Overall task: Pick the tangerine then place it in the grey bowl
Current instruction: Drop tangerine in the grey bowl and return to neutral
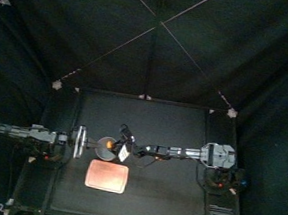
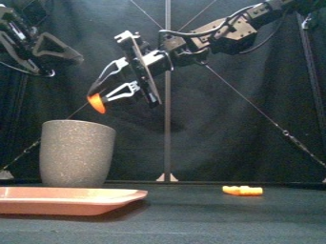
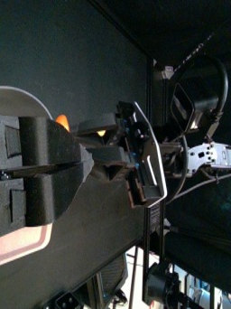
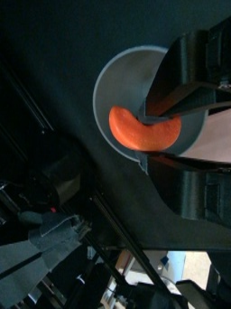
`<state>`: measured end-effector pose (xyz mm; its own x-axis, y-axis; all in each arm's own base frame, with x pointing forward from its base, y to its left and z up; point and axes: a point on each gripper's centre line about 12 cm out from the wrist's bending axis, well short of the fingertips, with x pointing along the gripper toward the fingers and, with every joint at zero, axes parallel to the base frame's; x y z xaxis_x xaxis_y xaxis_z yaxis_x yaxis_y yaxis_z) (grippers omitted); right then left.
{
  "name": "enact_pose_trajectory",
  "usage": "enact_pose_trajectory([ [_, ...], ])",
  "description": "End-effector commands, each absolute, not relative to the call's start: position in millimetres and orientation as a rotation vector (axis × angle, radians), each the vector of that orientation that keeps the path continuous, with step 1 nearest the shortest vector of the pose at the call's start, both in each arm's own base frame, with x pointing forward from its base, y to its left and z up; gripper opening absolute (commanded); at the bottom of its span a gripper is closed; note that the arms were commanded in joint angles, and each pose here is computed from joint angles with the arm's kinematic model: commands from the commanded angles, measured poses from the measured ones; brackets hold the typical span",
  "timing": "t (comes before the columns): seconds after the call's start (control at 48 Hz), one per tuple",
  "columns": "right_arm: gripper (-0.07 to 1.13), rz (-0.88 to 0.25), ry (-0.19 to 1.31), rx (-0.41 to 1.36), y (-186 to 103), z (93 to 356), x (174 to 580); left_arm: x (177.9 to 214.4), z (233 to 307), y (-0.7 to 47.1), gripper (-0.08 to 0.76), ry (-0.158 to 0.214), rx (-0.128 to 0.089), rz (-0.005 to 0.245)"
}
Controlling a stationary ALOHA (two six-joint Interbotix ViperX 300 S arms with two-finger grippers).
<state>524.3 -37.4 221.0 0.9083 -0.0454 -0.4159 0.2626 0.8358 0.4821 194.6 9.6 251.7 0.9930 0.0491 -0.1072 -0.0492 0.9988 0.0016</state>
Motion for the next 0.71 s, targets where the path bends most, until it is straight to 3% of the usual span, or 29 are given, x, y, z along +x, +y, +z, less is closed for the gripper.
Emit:
enact_pose_trajectory([
  [0.021, 0.70, -0.150, 0.344, 0.549, -40, 247, 530, 196.4, 256.9, 10.2, 0.082, 0.091, 0.004, 0.052],
  [0.375, 0.91, -0.161, 0.346, 0.518, -40, 246, 529, 196.1, 256.5, 9.9, 0.084, 0.091, 0.002, 0.050],
  [0.708, 0.92, -0.211, 0.370, 0.503, -44, 247, 495, 195.2, 252.8, 10.2, 0.084, 0.100, 0.002, 0.052],
])
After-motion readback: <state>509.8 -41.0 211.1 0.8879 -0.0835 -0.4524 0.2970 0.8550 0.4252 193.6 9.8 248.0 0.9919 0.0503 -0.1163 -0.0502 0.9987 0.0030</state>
